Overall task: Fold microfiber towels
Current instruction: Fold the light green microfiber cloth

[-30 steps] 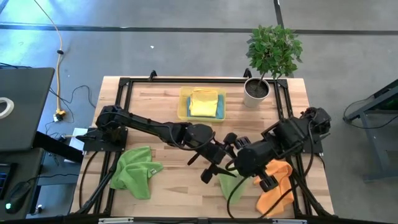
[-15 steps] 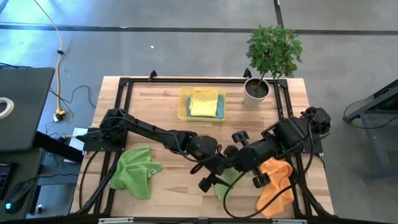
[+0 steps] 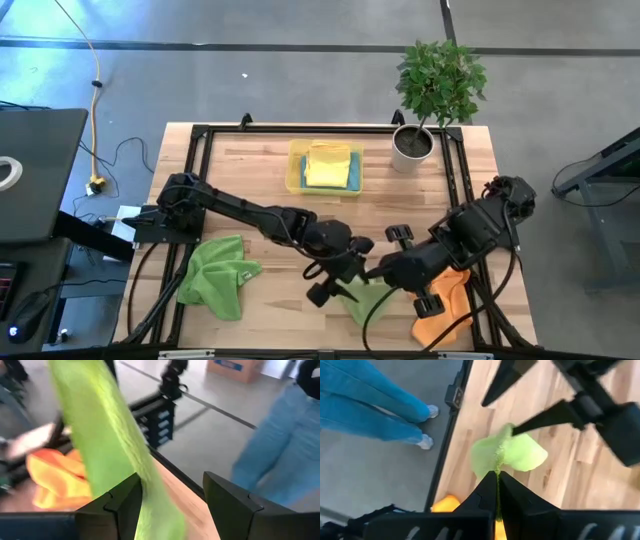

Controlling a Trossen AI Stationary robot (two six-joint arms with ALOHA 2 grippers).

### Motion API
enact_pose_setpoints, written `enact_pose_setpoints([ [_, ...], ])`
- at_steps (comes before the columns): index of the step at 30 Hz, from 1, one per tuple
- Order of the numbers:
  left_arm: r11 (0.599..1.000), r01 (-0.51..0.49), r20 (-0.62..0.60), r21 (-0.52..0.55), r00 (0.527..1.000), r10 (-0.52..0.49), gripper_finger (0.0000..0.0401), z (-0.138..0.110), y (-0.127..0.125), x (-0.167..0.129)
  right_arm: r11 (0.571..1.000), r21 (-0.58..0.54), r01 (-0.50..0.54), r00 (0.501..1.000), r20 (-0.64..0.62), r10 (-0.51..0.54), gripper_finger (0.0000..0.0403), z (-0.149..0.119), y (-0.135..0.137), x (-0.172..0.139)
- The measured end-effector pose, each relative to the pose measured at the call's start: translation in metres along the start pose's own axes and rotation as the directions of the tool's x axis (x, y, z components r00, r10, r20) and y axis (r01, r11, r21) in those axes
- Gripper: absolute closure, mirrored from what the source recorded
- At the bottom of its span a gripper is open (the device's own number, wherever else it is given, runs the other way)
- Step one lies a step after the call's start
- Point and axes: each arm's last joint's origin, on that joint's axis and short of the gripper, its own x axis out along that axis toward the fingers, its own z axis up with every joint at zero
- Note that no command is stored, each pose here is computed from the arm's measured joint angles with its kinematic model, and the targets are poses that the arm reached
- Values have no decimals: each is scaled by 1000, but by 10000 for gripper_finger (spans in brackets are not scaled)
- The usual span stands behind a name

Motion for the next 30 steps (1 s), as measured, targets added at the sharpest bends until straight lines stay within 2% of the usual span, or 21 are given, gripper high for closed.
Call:
enact_pose_setpoints([
  [8,996,61,-62,-61,996,-65,204,-7,-3,0,994,-5,109,993,40,-109,403,0,-1,0],
  [15,978,70,-173,-194,979,-105,204,-18,-9,-1,974,-21,226,971,81,-224,403,1,-4,-1],
  [18,983,3,-184,-182,982,-37,204,-18,-7,-1,975,-76,208,977,74,-202,403,1,-3,-1],
  [21,981,-143,-185,-130,976,118,204,-14,-1,-1,982,-84,172,984,63,-167,403,-1,2,-1],
  [24,966,-248,-127,-73,963,238,204,-1,5,-4,985,-85,152,987,58,-147,403,-2,6,-1],
  [30,960,-276,15,38,961,276,204,14,8,-5,985,-101,142,989,57,-137,403,-5,12,-1],
])
